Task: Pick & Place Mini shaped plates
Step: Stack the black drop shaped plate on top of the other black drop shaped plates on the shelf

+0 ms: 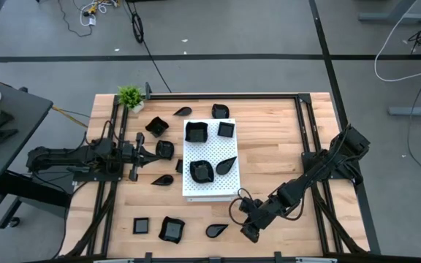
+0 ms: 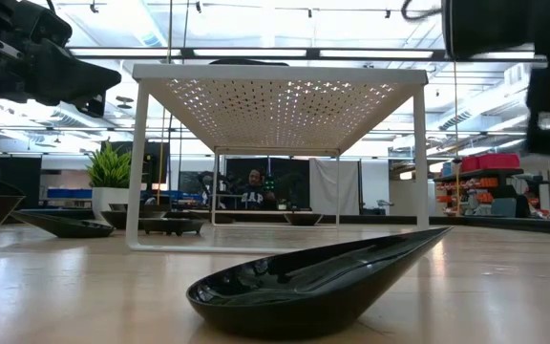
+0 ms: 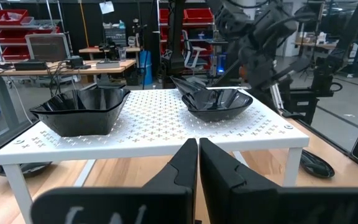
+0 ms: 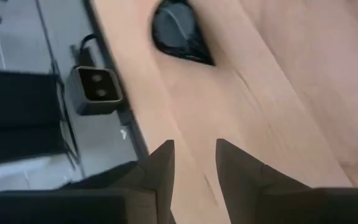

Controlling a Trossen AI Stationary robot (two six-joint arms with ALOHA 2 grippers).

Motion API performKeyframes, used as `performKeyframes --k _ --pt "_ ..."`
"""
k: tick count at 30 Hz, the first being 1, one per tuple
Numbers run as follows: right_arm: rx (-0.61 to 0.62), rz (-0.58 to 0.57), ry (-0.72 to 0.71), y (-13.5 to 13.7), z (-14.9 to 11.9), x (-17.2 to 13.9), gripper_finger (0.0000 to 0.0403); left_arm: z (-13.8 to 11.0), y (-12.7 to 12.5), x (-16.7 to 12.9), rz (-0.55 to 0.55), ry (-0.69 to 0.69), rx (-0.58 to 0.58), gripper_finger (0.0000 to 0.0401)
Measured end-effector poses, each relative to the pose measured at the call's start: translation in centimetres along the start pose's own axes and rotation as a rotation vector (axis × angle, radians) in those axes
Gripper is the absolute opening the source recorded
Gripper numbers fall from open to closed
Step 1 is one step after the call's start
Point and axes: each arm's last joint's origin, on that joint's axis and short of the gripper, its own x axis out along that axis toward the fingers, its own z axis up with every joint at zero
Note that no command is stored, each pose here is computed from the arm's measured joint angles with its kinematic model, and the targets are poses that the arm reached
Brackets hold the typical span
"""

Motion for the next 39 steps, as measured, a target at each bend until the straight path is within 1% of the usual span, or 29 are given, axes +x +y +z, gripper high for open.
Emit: performKeyframes --k 3,5,8,11,14,21,25,28,30,34,39 --pt "0.084 -0.015 -0.001 -0.5 0.1 0.5 0.0121 0.0 0.0 0.0 0.0 0.0 0.0 0.0021" --pt "0.111 -0.005 -0.009 -0.6 0.3 0.8 0.0121 0.0 0.0 0.0 0.0 0.0 0.0 0.0021" --pt "0.153 0.048 -0.034 -0.4 0.8 1.4 0.0121 0.0 0.0 0.0 0.0 0.0 0.0 0.0021" --pt "0.219 0.102 -0.06 -0.3 1.5 2.0 0.0121 0.0 0.0 0.0 0.0 0.0 0.0 0.0021" --pt "0.269 0.114 -0.077 -0.5 1.9 2.7 0.0121 0.0 0.0 0.0 0.0 -0.001 0.0 0.0021" --pt "0.282 0.075 -0.072 -0.8 2.0 4.5 0.0121 0.0 0.0 0.0 0.0 0.0 0.0 0.0021" --pt "0.289 0.073 -0.071 -0.8 1.9 4.8 0.0121 0.0 0.0 0.0 0.0 0.001 0.0 0.0021" --pt "0.288 0.07 -0.073 -0.7 1.5 4.8 0.0121 0.0 0.0 0.0 0.0 0.001 0.0 0.0021" --pt "0.318 0.068 -0.101 -0.4 0.8 4.8 0.0121 0.0 0.0 0.0 0.0 -0.001 0.0 0.0021" --pt "0.404 0.063 -0.192 0.1 -0.8 4.8 0.0121 0.0 0.0 0.0 0.0 -0.001 0.0 0.0021" --pt "0.445 0.042 -0.283 0.1 -1.3 4.7 0.0121 0.0 0.0 0.0 0.0 0.0 0.0 0.0021"
